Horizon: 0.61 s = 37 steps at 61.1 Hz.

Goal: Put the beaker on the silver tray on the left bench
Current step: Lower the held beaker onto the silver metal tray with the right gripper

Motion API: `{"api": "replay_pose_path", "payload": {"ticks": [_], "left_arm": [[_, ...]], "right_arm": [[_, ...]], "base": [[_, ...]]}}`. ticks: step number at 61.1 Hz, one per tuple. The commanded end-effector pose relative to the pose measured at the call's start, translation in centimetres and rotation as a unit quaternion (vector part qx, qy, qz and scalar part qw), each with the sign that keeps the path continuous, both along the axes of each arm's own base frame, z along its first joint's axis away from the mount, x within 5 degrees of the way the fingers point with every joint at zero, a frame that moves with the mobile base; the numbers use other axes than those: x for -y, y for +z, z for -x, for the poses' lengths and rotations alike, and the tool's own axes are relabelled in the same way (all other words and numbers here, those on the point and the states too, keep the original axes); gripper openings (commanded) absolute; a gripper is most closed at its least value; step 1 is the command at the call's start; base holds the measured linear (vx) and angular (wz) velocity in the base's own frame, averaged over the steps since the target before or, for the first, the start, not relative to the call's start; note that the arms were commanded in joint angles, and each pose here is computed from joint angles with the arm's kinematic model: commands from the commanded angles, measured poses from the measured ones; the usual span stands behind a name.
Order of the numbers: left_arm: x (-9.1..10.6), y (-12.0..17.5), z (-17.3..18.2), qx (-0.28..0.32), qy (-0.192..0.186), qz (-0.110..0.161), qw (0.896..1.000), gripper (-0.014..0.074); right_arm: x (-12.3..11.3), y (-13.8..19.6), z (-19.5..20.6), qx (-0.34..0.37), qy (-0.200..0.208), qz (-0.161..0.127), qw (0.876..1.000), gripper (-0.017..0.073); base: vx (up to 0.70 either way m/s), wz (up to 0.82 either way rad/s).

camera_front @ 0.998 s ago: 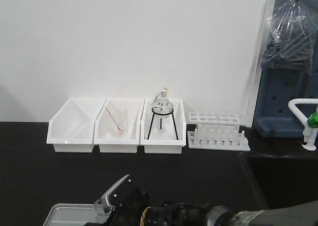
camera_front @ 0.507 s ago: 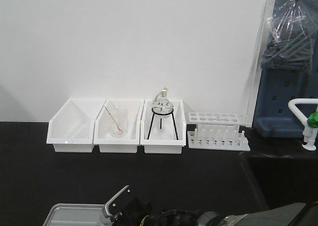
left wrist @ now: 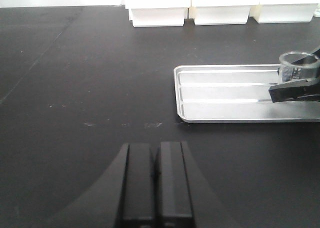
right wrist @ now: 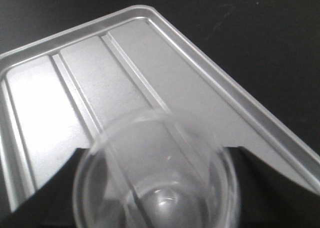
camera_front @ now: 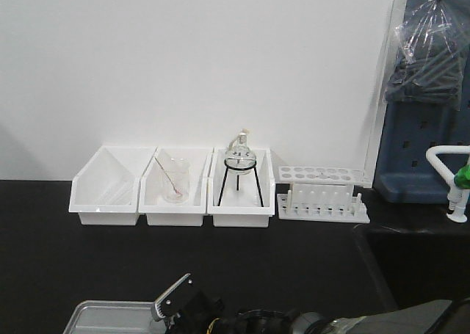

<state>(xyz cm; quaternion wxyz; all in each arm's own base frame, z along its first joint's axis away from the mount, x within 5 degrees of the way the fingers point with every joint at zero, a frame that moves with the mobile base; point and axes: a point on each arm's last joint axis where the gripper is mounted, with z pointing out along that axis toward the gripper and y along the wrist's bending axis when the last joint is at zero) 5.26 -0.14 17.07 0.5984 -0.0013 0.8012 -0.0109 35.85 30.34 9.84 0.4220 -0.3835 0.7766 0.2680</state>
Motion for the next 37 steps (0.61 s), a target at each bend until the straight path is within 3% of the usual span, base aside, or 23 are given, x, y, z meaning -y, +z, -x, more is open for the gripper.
{"api": "replay_pose_path", "payload": {"ticks": [1,15,37], "left_arm": [[0.0,0.1,-0.2,0.033,0.0,0.004,0.999,0.0001],[0.0,0.1,-0.2,0.033,0.0,0.004,0.999,0.0001],[0.0,0.1,-0.2,0.033,0.0,0.004,0.999,0.0001]], "right_arm": [[-0.6,4.4,-0.5,0.039,0.008,-0.061,0.997,0.0644],[-0.6,4.7,-0.5,0.042,0.007,-0.062,0.997,0.0646],[-0.2,10.4,0.0,0.09,0.009,-0.098,0.991,0.0583]], "base": [[0.0,0.0],[0.0,0.0],[0.0,0.0]]}}
